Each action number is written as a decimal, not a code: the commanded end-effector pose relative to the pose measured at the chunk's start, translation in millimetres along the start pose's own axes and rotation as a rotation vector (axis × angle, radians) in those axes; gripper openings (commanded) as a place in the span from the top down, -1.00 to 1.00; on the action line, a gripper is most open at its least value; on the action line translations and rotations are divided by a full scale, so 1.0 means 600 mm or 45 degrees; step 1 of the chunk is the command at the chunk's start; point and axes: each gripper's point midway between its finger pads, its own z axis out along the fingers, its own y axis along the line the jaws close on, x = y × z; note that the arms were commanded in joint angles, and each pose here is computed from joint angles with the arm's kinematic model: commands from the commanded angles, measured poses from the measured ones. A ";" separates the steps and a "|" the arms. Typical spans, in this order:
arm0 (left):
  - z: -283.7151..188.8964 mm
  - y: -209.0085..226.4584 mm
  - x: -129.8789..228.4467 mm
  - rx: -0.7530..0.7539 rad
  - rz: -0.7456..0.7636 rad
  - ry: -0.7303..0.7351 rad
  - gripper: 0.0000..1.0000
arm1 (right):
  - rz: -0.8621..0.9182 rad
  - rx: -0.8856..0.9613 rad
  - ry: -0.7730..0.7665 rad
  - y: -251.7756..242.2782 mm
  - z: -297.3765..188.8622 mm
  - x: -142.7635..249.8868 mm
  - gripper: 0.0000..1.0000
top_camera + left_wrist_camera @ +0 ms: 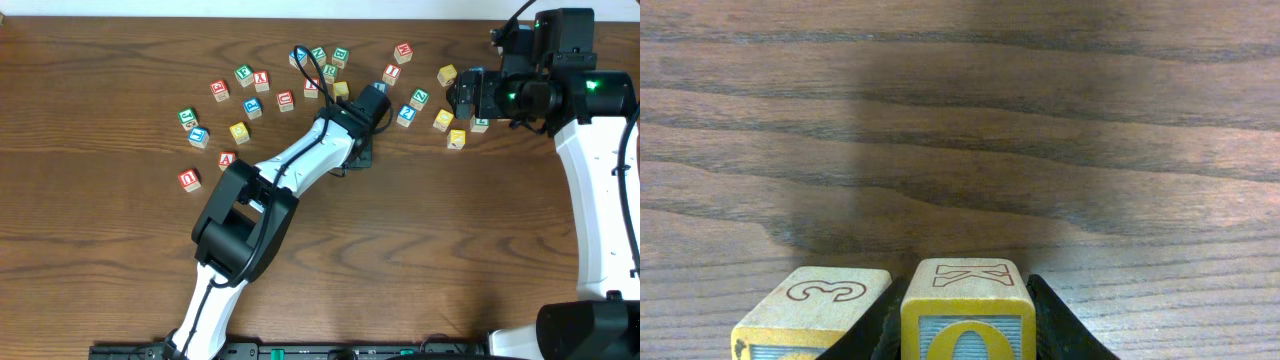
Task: Spell out CORL
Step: 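Place the yellow O block right of the C block and release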
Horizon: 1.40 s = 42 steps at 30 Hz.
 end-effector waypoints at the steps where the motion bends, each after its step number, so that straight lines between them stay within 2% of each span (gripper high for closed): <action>1: 0.018 0.017 0.017 -0.047 -0.006 0.034 0.45 | 0.011 0.017 0.019 -0.007 0.008 0.005 -0.99; 28: 0.019 0.026 0.014 -0.052 -0.063 0.041 0.44 | 0.011 0.017 0.020 -0.007 0.008 0.005 -0.98; 30: 0.019 0.024 0.016 -0.044 -0.063 0.046 0.41 | 0.011 0.017 0.020 -0.007 0.008 0.005 -0.98; 31: 0.019 0.024 0.016 -0.043 -0.063 0.047 0.28 | 0.011 0.017 0.020 -0.007 0.008 0.005 -0.98; 33: 0.019 0.024 0.016 -0.043 -0.062 0.047 0.21 | 0.011 0.017 0.020 -0.007 0.008 0.005 -0.99; 42: 0.019 0.023 0.015 -0.042 -0.063 0.045 0.21 | 0.011 0.017 0.019 -0.007 0.008 0.005 -0.99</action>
